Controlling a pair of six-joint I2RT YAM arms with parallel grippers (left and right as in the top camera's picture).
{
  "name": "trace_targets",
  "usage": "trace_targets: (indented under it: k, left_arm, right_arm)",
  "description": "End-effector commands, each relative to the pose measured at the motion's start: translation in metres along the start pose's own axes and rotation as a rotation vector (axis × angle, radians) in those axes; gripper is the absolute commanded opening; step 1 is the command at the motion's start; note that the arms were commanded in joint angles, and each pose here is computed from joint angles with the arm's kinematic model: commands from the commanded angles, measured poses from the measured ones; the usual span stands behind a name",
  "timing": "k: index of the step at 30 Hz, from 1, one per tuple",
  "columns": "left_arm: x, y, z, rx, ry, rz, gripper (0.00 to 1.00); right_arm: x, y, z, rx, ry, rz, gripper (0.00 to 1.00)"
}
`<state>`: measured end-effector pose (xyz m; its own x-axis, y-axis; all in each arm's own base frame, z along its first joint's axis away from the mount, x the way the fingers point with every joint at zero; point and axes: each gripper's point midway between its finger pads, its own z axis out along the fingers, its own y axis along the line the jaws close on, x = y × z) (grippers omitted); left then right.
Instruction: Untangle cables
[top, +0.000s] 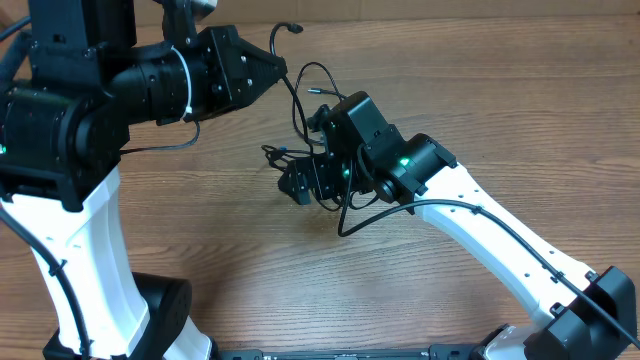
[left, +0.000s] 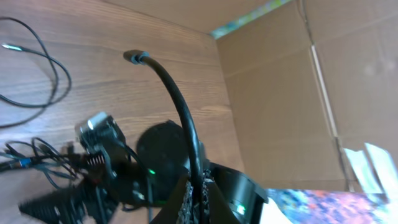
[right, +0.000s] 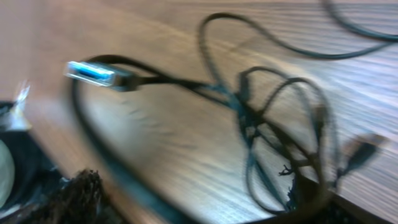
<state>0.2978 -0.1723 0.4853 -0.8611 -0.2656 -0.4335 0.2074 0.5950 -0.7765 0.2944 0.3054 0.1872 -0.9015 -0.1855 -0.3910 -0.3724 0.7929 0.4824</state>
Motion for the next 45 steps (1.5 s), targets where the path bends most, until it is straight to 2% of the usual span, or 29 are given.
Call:
trace_targets:
  k: [1, 9, 13, 19, 23, 31, 36, 39, 42, 45]
  left_arm:
    - [0.014, -0.025, -0.020, 0.083, -0.002, -0.016, 0.04]
    - [0.034, -0.053, -0.041, 0.191, 0.029, 0.010, 0.04]
    - [0.041, -0.075, -0.058, 0.272, 0.010, 0.085, 0.04]
    - [0.045, -0.102, -0.089, 0.329, -0.105, 0.210, 0.04]
    - [0.042, -0.105, -0.107, 0.291, -0.214, 0.245, 0.04]
    - [0.013, -0.076, -0.146, 0.047, -0.548, 0.208, 0.04]
    - [-0.010, -0.021, -0.180, -0.267, -0.781, 0.093, 0.04]
    - [-0.012, 0.013, -0.196, -0.453, -0.853, 0.031, 0.04]
    - [-0.012, 0.034, -0.206, -0.578, -0.886, -0.004, 0.04]
    - [-0.016, 0.052, -0.215, -0.700, -0.922, -0.031, 0.04]
  right_arm:
    - [-0.009, -0.030, -0.001, 0.173, -0.077, 0.113, 0.92]
    - [-0.013, -0.045, -0.005, 0.253, -0.118, 0.179, 0.89]
    - [-0.011, -0.057, -0.008, 0.314, -0.133, 0.240, 0.89]
    - [-0.007, -0.066, -0.011, 0.364, -0.129, 0.248, 0.90]
    - [-0.005, -0.071, -0.013, 0.394, -0.127, 0.249, 0.90]
    - [-0.002, -0.073, -0.014, 0.406, -0.117, 0.250, 0.90]
    - [0.000, -0.074, -0.014, 0.411, -0.108, 0.251, 0.91]
    - [0.001, -0.075, -0.014, 0.414, -0.105, 0.251, 0.91]
    - [0.001, -0.075, -0.014, 0.414, -0.106, 0.251, 0.92]
    - [0.000, -0.074, -0.014, 0.412, -0.108, 0.251, 0.99]
